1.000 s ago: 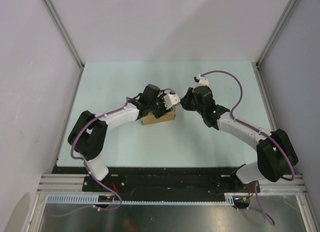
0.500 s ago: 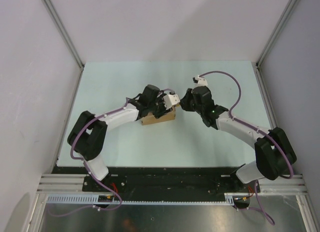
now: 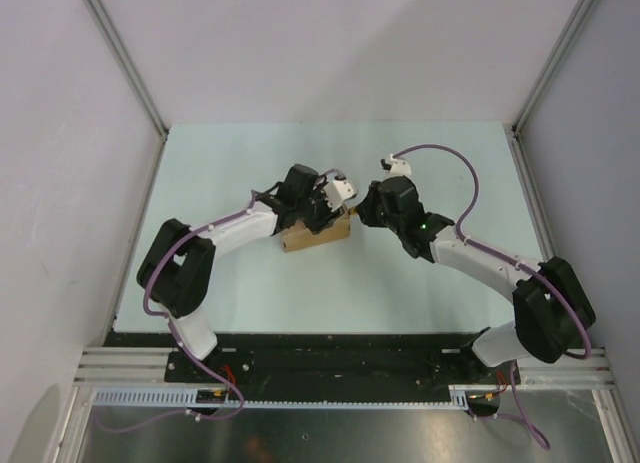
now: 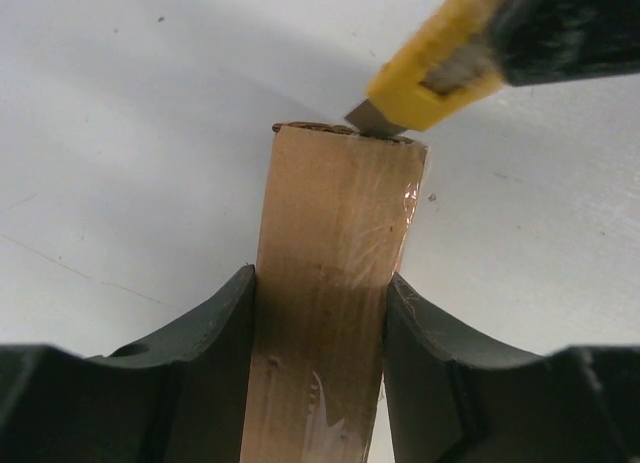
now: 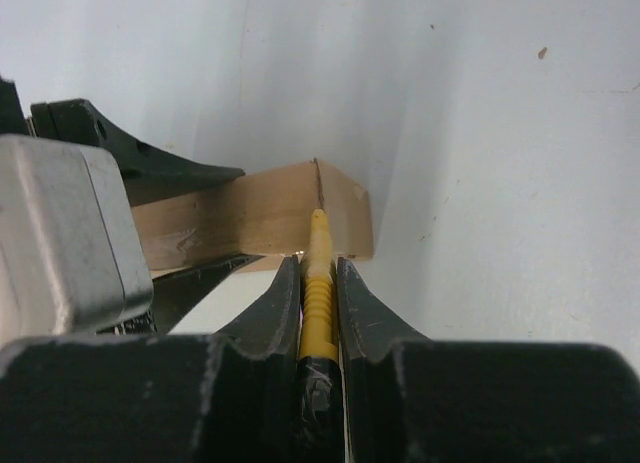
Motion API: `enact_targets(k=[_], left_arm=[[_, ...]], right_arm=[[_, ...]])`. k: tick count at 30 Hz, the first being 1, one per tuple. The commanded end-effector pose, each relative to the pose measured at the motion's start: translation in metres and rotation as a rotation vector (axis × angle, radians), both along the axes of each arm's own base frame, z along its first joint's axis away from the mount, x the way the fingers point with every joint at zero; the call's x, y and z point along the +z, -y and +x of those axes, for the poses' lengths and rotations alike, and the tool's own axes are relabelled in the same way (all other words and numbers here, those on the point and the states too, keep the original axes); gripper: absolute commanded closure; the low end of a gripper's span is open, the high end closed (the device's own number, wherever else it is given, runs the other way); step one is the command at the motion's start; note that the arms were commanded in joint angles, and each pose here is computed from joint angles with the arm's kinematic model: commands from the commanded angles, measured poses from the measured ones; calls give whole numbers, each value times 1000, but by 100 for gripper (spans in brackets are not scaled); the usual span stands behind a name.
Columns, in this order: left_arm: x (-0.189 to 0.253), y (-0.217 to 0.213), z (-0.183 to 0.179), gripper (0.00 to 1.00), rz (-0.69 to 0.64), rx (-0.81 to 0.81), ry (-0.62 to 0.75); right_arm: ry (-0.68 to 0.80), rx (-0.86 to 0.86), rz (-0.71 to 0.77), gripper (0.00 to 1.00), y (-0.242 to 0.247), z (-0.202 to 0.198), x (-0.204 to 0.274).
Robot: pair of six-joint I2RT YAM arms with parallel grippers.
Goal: Unpack the express box
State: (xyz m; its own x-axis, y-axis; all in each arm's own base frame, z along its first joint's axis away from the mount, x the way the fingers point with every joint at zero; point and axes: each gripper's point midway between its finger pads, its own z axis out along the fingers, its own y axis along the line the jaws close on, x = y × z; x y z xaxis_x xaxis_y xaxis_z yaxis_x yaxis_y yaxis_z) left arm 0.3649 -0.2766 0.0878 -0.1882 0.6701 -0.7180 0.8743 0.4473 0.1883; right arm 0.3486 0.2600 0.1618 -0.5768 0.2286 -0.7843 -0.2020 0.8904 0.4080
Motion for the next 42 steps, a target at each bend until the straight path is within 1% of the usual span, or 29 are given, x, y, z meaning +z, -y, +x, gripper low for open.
enact_targets(k=[1, 9, 13, 15, 17, 18, 21, 22, 23, 24, 27, 31, 32, 33, 34, 35, 36, 38, 39, 42], left_arm=[[-22, -31, 13, 59, 62, 168, -69], [-22, -32, 11, 59, 71, 144, -59], [-14, -23, 6, 59, 43, 106, -58], [-5, -13, 1, 54, 10, 72, -59], [8, -2, -8, 47, -51, 23, -75], [15, 3, -9, 46, -74, 7, -74], [39, 11, -7, 37, -130, -2, -52], [45, 12, -4, 28, -137, 8, -43], [55, 12, 2, 11, -147, 35, -21], [67, 12, 2, 1, -163, 39, 1], [95, 15, -2, 0, -207, 15, 44], [124, 13, -1, 1, -249, 37, 92], [130, 11, 1, 0, -257, 58, 100], [138, 4, 9, 0, -253, 112, 138], [148, -5, 18, 0, -254, 190, 182], [156, -14, 25, 0, -284, 296, 194], [167, -35, 41, 0, -281, 443, 264], [178, -55, 52, 0, -293, 573, 298], [180, -71, 59, 0, -272, 651, 325], [177, -94, 61, 1, -256, 736, 336]], right_arm=[[-121, 73, -32, 100, -1, -38, -11], [-141, 100, -37, 100, 7, -49, -5], [-110, 57, -29, 100, 21, -46, 11], [-81, 26, -18, 100, 31, -43, 22], [-64, 8, -16, 100, 36, -39, 27], [-59, 0, -15, 100, 39, -37, 27], [-64, -2, -19, 100, 40, -36, 26], [-63, -4, -21, 100, 41, -35, 26], [-66, -4, -24, 100, 41, -35, 24], [-66, -4, -27, 100, 41, -35, 24], [-70, -9, -31, 100, 42, -35, 22], [-68, -6, -38, 100, 39, -37, 21], [-72, 0, -47, 100, 38, -37, 18], [-67, 5, -53, 100, 36, -37, 18], [-57, 22, -64, 100, 30, -40, 17], [-46, 41, -84, 100, 24, -42, 14], [-17, 47, -127, 100, 24, -41, 13], [19, 116, -154, 100, 3, -50, 8], [32, 137, -172, 100, -1, -51, 4], [58, 185, -176, 100, -21, -59, -1]])
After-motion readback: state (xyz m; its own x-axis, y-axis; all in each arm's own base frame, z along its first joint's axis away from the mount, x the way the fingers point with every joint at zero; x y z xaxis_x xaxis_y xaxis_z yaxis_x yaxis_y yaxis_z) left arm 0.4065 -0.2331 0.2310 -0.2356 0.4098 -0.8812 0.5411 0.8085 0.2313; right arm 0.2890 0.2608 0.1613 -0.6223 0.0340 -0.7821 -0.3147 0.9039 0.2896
